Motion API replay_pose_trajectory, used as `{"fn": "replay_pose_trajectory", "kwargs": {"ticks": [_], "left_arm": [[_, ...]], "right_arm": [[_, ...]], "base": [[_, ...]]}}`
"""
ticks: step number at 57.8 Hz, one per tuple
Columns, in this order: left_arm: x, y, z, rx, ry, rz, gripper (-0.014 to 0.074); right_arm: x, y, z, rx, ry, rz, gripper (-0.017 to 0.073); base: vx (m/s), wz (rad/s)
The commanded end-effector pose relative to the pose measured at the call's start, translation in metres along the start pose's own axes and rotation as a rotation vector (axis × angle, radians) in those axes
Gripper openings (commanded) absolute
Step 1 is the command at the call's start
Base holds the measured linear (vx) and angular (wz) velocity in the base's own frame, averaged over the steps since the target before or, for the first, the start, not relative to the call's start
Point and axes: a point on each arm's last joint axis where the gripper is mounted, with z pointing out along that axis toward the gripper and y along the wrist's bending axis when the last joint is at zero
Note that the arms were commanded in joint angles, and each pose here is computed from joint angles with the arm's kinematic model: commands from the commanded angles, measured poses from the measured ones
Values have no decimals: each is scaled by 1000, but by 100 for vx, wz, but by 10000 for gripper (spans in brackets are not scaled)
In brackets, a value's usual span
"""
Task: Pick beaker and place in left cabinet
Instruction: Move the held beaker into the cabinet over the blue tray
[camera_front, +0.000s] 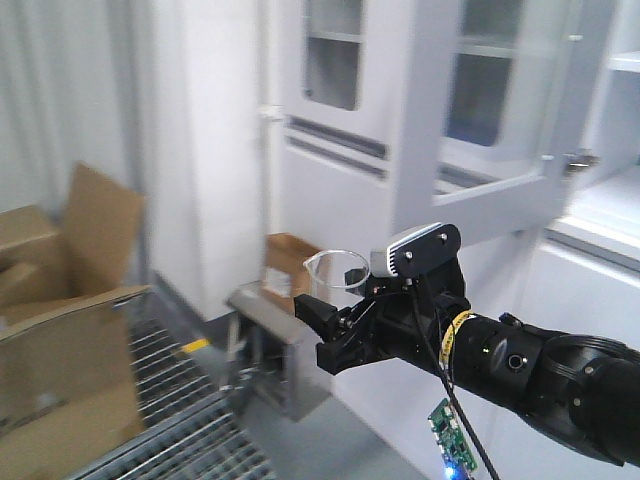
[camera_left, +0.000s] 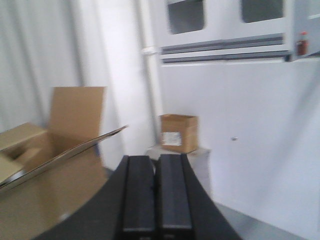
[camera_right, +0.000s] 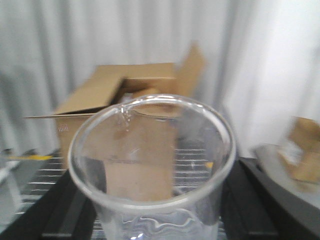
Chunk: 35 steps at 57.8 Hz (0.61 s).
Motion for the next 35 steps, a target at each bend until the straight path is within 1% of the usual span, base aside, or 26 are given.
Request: {"fn": "replay_pose_trajectory", "kwargs": {"ticks": [1,21,35], "left_arm": [[-3,0,-1,-8,-85,-6,1],[-3,0,-1,-8,-85,-6,1],[-3,0,-1,-8,-85,-6,1]], "right_arm": [[-31,3,-10,-21,-127,-5,-9],[-31,3,-10,-21,-127,-5,-9],[-31,3,-10,-21,-127,-5,-9]], "base": [[21,-81],[21,-77],[23,-60]]}}
